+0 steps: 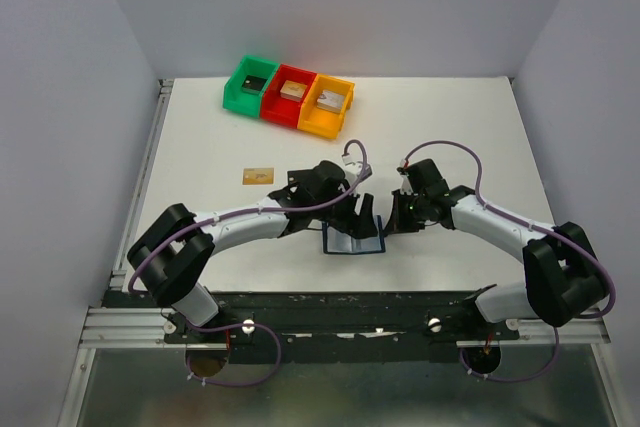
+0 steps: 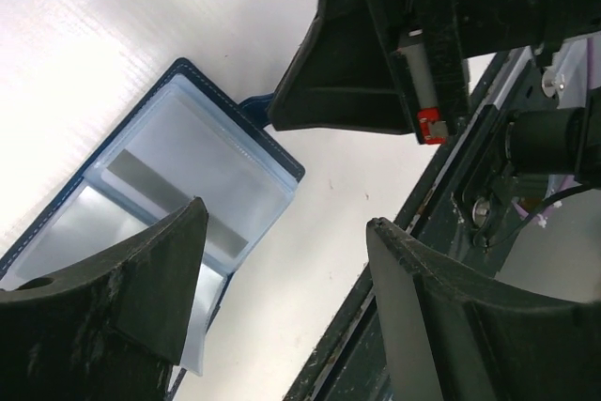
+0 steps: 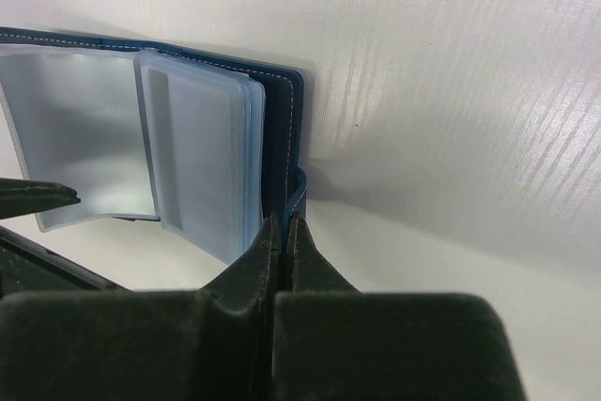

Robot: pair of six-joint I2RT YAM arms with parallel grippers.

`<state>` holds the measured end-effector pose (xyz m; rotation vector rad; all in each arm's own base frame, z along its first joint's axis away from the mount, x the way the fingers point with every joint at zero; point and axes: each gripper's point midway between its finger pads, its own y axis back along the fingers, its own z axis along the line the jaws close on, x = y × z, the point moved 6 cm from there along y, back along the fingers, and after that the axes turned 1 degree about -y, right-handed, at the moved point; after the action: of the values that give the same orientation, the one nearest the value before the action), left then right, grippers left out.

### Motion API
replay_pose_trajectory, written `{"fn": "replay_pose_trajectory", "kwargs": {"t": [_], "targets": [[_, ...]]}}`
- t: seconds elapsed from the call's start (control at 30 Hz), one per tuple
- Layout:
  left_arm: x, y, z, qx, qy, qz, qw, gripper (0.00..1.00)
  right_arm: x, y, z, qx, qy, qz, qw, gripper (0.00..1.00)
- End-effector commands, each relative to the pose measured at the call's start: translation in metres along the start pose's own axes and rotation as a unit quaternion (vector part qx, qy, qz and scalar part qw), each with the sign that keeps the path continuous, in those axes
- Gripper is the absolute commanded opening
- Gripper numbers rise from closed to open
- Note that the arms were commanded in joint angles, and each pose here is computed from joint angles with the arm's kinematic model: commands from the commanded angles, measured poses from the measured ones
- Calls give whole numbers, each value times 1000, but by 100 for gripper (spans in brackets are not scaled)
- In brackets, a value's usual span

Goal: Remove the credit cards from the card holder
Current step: Remove the credit card from the card holder.

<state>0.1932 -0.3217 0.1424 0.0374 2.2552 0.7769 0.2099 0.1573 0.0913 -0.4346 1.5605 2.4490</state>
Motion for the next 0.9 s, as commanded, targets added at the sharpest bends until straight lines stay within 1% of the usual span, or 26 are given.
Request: {"fn": "replay_pose_trajectory", "kwargs": {"t": [0.0, 0.17, 0.2, 0.3, 0.43, 0.53, 0.57, 0.87], "targets": [[5, 5, 10, -49, 8, -11, 999, 80, 2, -1, 0, -8, 2, 1, 1000, 0], [3, 1, 15, -64, 11, -10, 998, 80, 3, 3, 10, -52, 6, -9, 999, 0], [7, 0, 18, -73, 16, 2, 997, 80, 1, 6, 13, -66, 8, -18, 998, 0], [9, -3, 23, -89, 20, 8, 996, 79, -1, 14, 20, -92, 18, -32, 995, 0], [10, -7, 30, -110, 26, 16, 993, 77, -3, 23, 24, -102, 26, -45, 993, 0], [12, -10, 34, -122, 29, 24, 992, 76, -2, 22, 23, -102, 26, -41, 994, 0], [12, -12, 34, -122, 29, 25, 992, 74, -1, 22, 24, -103, 26, -40, 994, 0], [14, -17, 39, -133, 32, 35, 990, 74, -2, 23, 27, -114, 29, -41, 992, 0]]}}
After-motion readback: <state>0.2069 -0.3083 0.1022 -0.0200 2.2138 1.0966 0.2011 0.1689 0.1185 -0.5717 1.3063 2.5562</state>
